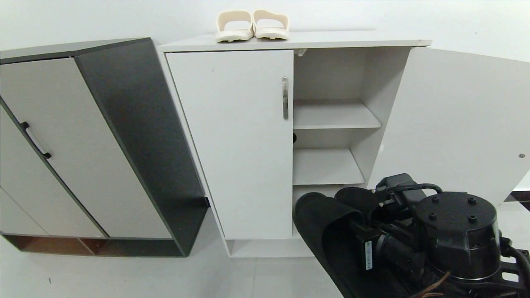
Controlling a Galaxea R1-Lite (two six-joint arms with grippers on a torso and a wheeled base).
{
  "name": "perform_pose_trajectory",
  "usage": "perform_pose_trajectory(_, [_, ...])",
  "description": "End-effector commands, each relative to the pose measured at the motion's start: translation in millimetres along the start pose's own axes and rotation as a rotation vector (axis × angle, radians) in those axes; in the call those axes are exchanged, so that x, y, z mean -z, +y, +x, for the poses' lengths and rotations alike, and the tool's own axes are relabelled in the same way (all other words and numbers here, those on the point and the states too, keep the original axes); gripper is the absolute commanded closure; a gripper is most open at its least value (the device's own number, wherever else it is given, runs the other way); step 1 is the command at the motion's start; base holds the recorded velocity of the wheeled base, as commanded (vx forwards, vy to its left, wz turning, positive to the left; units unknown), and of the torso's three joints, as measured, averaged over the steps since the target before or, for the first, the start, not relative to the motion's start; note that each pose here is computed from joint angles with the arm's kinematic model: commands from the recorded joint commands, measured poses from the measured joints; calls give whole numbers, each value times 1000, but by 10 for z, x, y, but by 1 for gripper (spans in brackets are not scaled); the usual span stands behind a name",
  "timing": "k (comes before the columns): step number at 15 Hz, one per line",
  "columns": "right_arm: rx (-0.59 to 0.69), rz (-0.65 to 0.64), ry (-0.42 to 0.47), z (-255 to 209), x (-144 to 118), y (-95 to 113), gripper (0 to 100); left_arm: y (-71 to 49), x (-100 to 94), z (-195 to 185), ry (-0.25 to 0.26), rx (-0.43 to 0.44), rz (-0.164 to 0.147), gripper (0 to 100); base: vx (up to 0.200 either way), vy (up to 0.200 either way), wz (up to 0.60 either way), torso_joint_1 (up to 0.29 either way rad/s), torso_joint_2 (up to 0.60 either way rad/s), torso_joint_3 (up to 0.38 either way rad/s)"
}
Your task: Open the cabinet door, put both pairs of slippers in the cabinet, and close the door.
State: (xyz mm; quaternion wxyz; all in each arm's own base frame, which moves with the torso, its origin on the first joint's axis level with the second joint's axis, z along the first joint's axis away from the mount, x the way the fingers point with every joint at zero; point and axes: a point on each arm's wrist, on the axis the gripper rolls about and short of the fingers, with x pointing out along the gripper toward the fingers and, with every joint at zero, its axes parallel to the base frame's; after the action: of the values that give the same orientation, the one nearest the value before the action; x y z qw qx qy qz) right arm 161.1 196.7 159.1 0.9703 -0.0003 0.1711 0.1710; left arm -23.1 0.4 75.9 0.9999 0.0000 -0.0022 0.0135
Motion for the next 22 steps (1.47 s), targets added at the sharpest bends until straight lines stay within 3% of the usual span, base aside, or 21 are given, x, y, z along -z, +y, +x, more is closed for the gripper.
perform_pose_trajectory(1, [10,1,0,29,-2,11,100,0,0,2,3,-1,0,100,0,-200,0,2,2,-2])
perform_pose_trajectory(6, [95,33,-18,242,28,114,100,0,0,2,3,-1,-5,100,0,-200,0,3,3,6])
perform_pose_trajectory(9, [171,81,-24,500,73,248,100,1,0,2,3,-5,-3,100,0,0,0,0,0,0])
perform_pose_trajectory(15, [166,80,6,634,199,378,100,1,0,2,3,-4,0,100,0,0,0,0,0,0])
perform_pose_trajectory(22, [254,69,27,1375,358,504,100,1,0,2,3,-4,3,100,0,0,0,1,-1,-88])
